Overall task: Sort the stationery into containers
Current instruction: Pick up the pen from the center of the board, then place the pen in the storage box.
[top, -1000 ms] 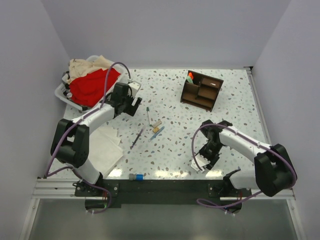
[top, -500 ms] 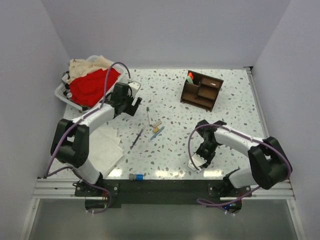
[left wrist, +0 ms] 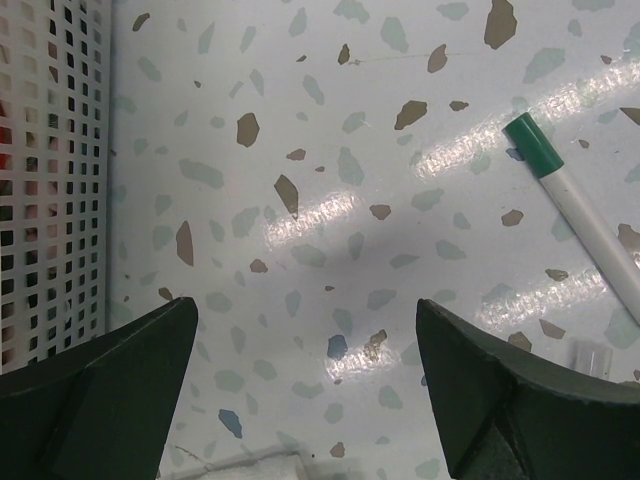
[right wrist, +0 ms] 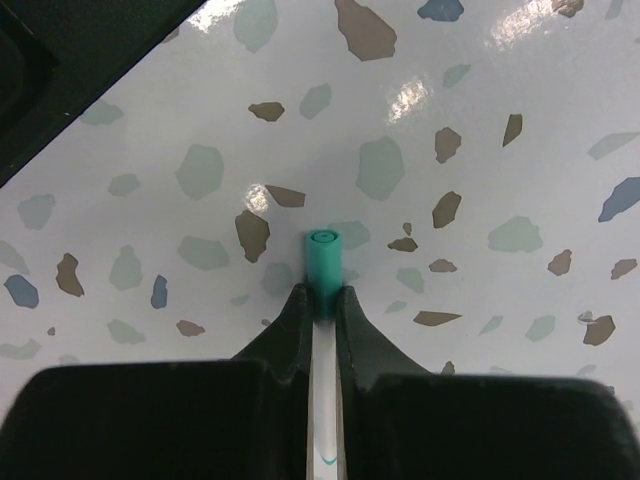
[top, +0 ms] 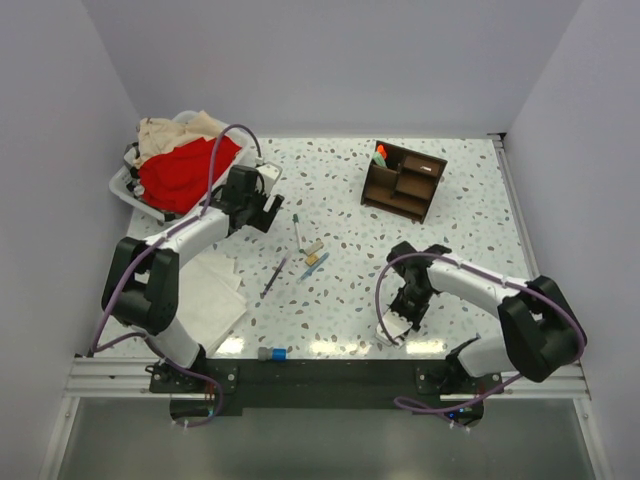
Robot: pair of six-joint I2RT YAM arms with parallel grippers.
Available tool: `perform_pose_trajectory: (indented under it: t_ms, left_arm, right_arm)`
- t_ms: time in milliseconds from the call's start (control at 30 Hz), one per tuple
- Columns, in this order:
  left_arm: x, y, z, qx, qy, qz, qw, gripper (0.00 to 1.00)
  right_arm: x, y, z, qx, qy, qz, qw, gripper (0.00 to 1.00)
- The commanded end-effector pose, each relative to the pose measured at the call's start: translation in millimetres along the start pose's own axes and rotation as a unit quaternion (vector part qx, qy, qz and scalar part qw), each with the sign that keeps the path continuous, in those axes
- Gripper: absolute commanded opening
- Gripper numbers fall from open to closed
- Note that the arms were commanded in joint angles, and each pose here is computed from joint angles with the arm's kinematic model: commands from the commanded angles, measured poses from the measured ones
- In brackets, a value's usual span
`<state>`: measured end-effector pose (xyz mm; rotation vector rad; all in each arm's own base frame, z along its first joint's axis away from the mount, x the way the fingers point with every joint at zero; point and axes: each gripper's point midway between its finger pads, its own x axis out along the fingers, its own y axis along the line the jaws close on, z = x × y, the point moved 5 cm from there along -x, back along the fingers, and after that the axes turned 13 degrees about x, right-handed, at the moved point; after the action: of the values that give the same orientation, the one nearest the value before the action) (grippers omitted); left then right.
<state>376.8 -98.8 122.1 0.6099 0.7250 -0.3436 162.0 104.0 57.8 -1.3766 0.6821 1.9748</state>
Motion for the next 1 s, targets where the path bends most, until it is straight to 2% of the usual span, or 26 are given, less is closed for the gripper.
perform_pose_trajectory:
  t_ms: [0, 100, 133, 167, 233, 267, 333, 367, 433, 467, 533, 567, 633, 667, 733, 767, 967]
  left_arm:
    - [1, 13, 17, -0.007, -0.028, 0.017, 0.999, 0.96]
    - [3, 16, 23, -0.003, -0.034, 0.018, 0.999, 0.96]
    - [5, 15, 24, -0.002, -0.035, 0.015, 0.999, 0.96]
    - [4, 18, 30, -0.001, -0.042, 0.016, 0.999, 0.96]
    - [7, 18, 35, 0.001, -0.046, 0.01, 0.999, 0.96]
    - [6, 21, 41, 0.002, -0.054, 0.01, 0.998, 0.96]
    - [8, 21, 46, 0.01, -0.06, 0.006, 0.998, 0.96]
    - [7, 24, 52, 0.013, -0.067, 0.008, 0.998, 0.96]
    - [9, 27, 55, 0.033, -0.066, 0.008, 0.997, 0.96]
    - [9, 29, 58, 0.04, -0.069, 0.011, 0.997, 0.96]
    - [9, 34, 61, 0.058, -0.071, 0.02, 0.996, 0.96]
    - [9, 35, 61, 0.062, -0.072, 0.022, 0.995, 0.96]
    - [10, 38, 62, 0.061, -0.075, 0.027, 0.995, 0.96]
    - [10, 38, 63, 0.059, -0.077, 0.028, 0.995, 0.96]
    - [10, 39, 65, 0.05, -0.083, 0.032, 0.995, 0.96]
    - [10, 38, 66, 0.043, -0.087, 0.033, 0.995, 0.96]
    - [13, 35, 65, 0.037, -0.089, 0.026, 0.995, 0.96]
  right_arm:
    - [-13, -25, -3, -0.097, 0.033, -0.021, 0.995, 0.0]
    - [-68, -76, 9, -0.05, 0.028, -0.109, 0.992, 0.0]
    - [-76, -93, 10, -0.028, 0.018, -0.117, 0.993, 0.0]
    - [-120, -126, 19, 0.009, 0.01, -0.182, 0.983, 0.0]
    - [-141, -168, 20, 0.083, -0.023, -0.212, 0.974, 0.0]
    - [-188, -196, 28, 0.143, -0.051, -0.274, 0.95, 0.0]
    - [-221, -224, 31, 0.205, -0.102, -0.315, 0.921, 0.0]
    - [-246, -249, 26, 0.268, -0.145, -0.348, 0.887, 0.0]
    - [-267, -267, 22, 0.316, -0.2, -0.365, 0.852, 0.0]
    - [-286, -279, 13, 0.368, -0.241, -0.385, 0.811, 0.0]
    - [-296, -287, 5, 0.408, -0.285, -0.39, 0.774, 0.0]
    - [-300, -293, -5, 0.441, -0.316, -0.395, 0.741, 0.0]
    - [-308, -292, -13, 0.462, -0.345, -0.407, 0.708, 0.0]
    - [-304, -295, -28, 0.489, -0.361, -0.418, 0.675, 0.0]
    - [-315, -291, -36, 0.503, -0.38, -0.445, 0.636, 0.0]
    - [-311, -292, -50, 0.522, -0.39, -0.456, 0.606, 0.0]
    - [-312, -292, -79, 0.538, -0.403, -0.496, 0.55, 0.0]
